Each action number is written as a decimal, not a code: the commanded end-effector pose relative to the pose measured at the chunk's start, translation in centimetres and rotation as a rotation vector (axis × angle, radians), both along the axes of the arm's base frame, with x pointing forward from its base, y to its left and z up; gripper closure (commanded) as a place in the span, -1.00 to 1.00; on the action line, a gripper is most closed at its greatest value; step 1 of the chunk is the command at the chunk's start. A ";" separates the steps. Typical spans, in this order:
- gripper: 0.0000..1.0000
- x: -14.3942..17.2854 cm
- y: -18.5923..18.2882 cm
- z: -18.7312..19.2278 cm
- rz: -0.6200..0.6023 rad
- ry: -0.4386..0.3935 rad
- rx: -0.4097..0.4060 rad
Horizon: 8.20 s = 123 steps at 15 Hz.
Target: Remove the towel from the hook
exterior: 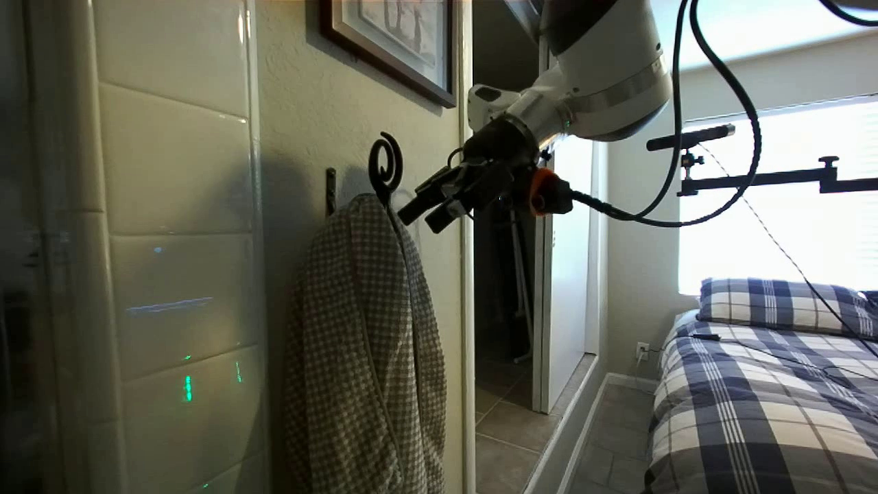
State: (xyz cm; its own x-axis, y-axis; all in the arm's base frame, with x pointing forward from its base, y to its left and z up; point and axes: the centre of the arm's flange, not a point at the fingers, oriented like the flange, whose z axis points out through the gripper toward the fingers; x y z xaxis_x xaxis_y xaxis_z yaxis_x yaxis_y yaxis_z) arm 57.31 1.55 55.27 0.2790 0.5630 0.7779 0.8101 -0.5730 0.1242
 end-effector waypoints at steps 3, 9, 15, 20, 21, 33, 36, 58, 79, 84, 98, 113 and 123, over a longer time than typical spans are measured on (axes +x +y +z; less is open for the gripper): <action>-1.00 1.4 0.3 -2.3 0.079 -0.104 0.004; -1.00 2.3 -0.3 -3.2 0.084 -0.148 -0.054; -0.46 3.0 0.0 -3.5 0.069 -0.185 -0.062; 0.24 3.9 0.0 -4.2 -0.028 -0.223 -0.077; 0.36 4.1 -0.1 -4.3 -0.058 -0.229 -0.089; 0.95 3.7 -0.1 0.9 -0.224 -0.176 -0.029; 0.95 3.7 0.2 3.7 -0.282 -0.187 -0.018; 0.95 -0.3 5.9 17.7 -0.401 -0.308 0.060; 0.95 -10.4 1.3 22.9 -0.539 0.008 0.007; 0.95 -16.2 -1.2 26.3 -0.513 0.150 -0.012; 0.95 -11.0 -3.7 8.6 -0.391 0.938 -0.171; 0.95 -8.9 -5.9 -9.1 -0.465 1.339 -0.340; 0.95 -8.3 -9.0 -19.4 -0.639 1.404 -0.382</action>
State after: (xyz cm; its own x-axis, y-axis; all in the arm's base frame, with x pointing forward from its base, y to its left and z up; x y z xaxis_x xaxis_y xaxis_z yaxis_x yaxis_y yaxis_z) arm 49.39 -6.36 38.89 0.8821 0.2379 -0.4065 0.0984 -0.9371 -0.3350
